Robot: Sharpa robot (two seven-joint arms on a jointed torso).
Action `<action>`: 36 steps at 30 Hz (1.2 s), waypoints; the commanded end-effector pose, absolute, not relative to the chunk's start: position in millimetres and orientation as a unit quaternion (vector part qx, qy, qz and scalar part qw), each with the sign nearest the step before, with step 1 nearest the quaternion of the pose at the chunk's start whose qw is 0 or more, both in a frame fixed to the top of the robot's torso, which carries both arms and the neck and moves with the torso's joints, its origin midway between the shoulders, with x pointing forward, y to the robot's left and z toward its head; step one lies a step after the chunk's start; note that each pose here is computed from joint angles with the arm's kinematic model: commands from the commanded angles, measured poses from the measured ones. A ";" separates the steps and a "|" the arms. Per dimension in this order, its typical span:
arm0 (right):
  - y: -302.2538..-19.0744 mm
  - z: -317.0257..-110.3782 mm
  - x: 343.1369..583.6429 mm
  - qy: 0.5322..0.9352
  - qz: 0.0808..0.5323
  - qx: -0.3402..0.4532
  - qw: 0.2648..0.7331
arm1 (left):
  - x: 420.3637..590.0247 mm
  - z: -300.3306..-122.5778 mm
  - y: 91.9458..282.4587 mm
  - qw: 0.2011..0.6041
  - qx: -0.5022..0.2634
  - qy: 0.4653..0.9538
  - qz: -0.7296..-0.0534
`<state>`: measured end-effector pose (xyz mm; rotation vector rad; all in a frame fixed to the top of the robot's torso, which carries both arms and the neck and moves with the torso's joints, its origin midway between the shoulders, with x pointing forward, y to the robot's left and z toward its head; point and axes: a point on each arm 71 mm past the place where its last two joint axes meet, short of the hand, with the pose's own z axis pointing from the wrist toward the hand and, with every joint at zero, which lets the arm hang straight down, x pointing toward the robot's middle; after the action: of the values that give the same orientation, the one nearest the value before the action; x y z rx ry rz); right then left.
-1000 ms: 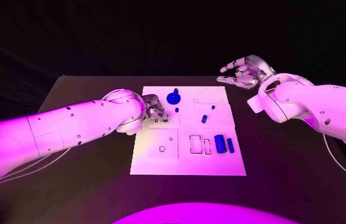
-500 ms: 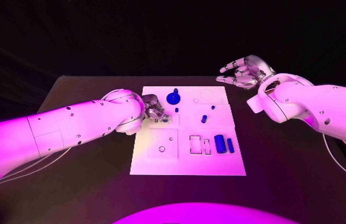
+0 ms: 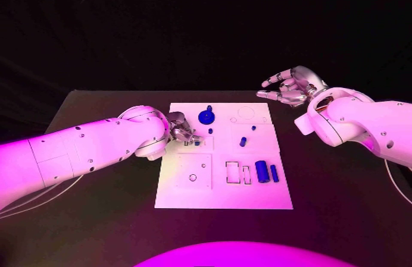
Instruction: Assemble the parts on the task board
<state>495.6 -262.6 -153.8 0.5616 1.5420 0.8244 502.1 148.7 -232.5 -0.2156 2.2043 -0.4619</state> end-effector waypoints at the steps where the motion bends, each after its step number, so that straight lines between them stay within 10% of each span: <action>1: -261.1 -154.4 495.5 0.671 0.363 0.236 0.602 | 501.4 -229.7 148.0 0.416 -0.102 0.881 -0.199; 36: -262.4 -155.7 497.8 0.670 0.360 0.238 0.604 | 562.7 -164.5 188.0 0.434 -0.101 0.880 -0.162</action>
<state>498.2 -264.6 -155.8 0.5688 1.5447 0.8177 562.0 189.0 -164.4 -0.3455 2.1635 -0.4377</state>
